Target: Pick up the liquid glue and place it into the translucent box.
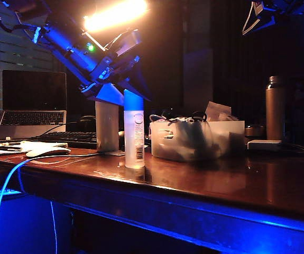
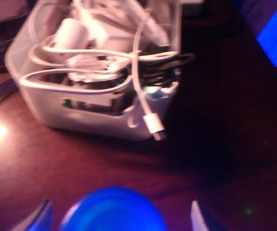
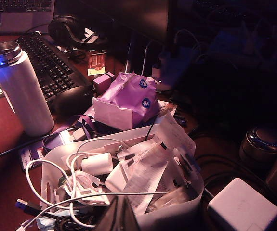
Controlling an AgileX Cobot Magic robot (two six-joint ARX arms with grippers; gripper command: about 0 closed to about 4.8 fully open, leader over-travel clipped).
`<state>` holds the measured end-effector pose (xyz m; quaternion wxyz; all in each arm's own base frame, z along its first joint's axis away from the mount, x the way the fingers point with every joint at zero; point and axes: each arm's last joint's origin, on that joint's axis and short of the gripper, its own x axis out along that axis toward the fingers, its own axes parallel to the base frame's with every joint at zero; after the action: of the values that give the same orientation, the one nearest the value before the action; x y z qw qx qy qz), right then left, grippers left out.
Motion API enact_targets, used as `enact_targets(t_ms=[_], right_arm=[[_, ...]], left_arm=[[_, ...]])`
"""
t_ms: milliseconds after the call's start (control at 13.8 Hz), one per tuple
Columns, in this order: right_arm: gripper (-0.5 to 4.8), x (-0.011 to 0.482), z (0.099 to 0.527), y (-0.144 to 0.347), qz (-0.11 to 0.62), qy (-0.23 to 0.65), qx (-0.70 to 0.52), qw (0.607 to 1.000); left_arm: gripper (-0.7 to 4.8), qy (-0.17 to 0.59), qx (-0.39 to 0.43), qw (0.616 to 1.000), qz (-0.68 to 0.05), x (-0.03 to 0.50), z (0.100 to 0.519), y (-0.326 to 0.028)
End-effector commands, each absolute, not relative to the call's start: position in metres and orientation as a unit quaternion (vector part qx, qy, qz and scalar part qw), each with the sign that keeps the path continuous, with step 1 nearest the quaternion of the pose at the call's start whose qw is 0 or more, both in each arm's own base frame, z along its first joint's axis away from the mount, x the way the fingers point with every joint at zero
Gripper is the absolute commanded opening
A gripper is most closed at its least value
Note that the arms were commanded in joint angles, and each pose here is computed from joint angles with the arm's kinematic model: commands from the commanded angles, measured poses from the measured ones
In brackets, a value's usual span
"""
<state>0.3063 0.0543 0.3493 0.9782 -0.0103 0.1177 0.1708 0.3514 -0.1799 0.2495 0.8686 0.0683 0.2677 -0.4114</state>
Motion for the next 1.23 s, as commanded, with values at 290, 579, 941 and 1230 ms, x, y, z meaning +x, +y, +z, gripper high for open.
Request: enact_targets(t_ms=[290,579,941,1230], right_arm=[[-0.01,0.306,0.354,0.055,0.172,0.103,-0.012,0.98],[-0.01,0.307,0.353,0.055,0.172,0.104,-0.013,0.979],[-0.01,0.311,0.349,0.055,0.17,0.108,-0.014,0.979],[-0.01,0.313,0.35,0.056,0.17,0.098,-0.014,0.981]], left_arm=[[2.11,0.237,0.07,0.877,-0.413,0.354,0.257,-0.182],[2.11,0.213,0.05,0.877,-0.427,0.358,0.277,-0.185],[2.11,0.124,0.035,0.892,-0.433,0.364,0.358,-0.194],[2.11,0.064,0.033,0.893,-0.443,0.375,0.396,-0.21]])
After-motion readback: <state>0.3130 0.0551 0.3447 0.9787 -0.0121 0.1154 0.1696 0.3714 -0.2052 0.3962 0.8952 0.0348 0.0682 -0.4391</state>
